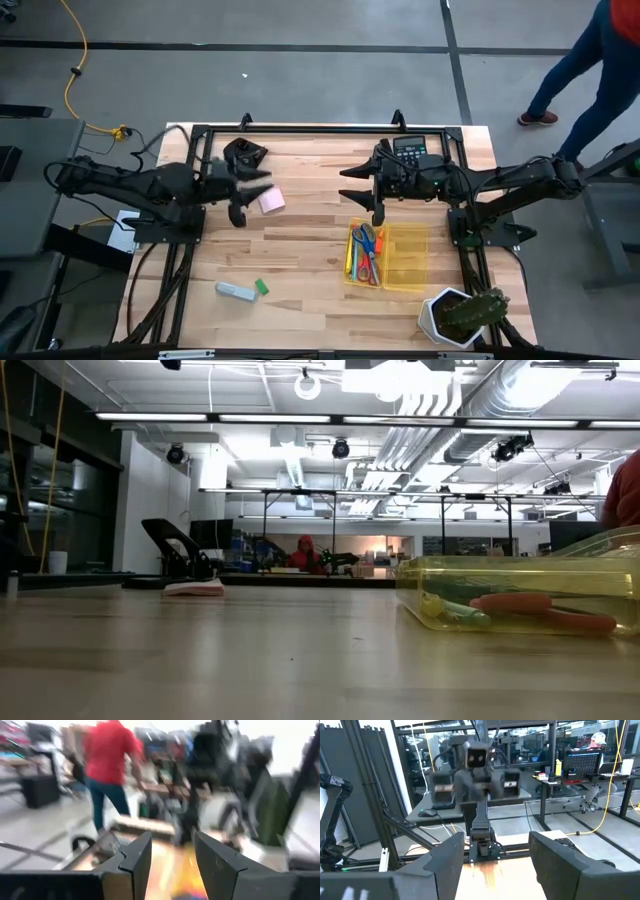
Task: Pack school essentials
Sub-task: Put the green eraser into the supply box
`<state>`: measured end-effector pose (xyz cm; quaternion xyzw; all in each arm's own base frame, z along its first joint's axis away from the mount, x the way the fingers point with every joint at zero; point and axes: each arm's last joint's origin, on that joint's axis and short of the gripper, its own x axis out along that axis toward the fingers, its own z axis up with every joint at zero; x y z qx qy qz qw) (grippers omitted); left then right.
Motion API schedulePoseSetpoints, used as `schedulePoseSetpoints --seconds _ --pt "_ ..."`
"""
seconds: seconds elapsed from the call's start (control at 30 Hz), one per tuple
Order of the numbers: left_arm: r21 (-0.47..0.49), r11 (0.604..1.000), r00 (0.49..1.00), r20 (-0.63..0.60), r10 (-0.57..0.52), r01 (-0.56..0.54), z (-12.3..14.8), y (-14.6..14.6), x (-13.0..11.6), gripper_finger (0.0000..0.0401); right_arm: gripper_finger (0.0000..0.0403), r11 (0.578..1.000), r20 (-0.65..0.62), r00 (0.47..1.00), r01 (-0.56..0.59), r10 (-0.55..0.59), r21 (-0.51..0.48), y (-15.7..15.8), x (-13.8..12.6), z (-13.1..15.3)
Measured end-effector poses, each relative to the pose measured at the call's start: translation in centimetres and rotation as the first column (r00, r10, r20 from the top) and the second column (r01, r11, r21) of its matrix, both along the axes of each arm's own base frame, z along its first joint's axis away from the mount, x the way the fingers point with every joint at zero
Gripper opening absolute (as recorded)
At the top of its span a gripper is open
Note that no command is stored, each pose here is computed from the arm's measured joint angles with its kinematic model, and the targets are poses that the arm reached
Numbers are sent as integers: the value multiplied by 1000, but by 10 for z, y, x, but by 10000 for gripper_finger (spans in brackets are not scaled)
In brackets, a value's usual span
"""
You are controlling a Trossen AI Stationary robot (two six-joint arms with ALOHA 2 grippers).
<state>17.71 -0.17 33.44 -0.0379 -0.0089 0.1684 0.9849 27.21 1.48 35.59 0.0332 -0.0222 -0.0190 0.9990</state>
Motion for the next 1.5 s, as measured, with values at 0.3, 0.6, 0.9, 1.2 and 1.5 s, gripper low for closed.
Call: schedulePoseSetpoints --seconds 0.3,0.6,0.9,1.2,1.5 --pt "-170 932 747 -560 -360 321 -37 -35 47 138 215 1000 -11 1000 15 -15 -1 0 0 -1" --pt "-385 767 243 -792 -560 513 -112 -97 89 138 215 999 -56 998 40 -40 3 -1 0 -6" --pt "-425 726 12 -859 -512 541 -169 -128 96 138 215 999 -76 996 40 -40 1 -1 0 -8" --pt "-413 717 2 -866 -501 562 -184 -134 102 138 215 999 -104 994 40 -40 -2 -1 0 -10" --pt "-398 769 -19 -893 -450 501 -194 -133 100 138 215 999 -106 994 40 -40 -2 -1 0 -11"
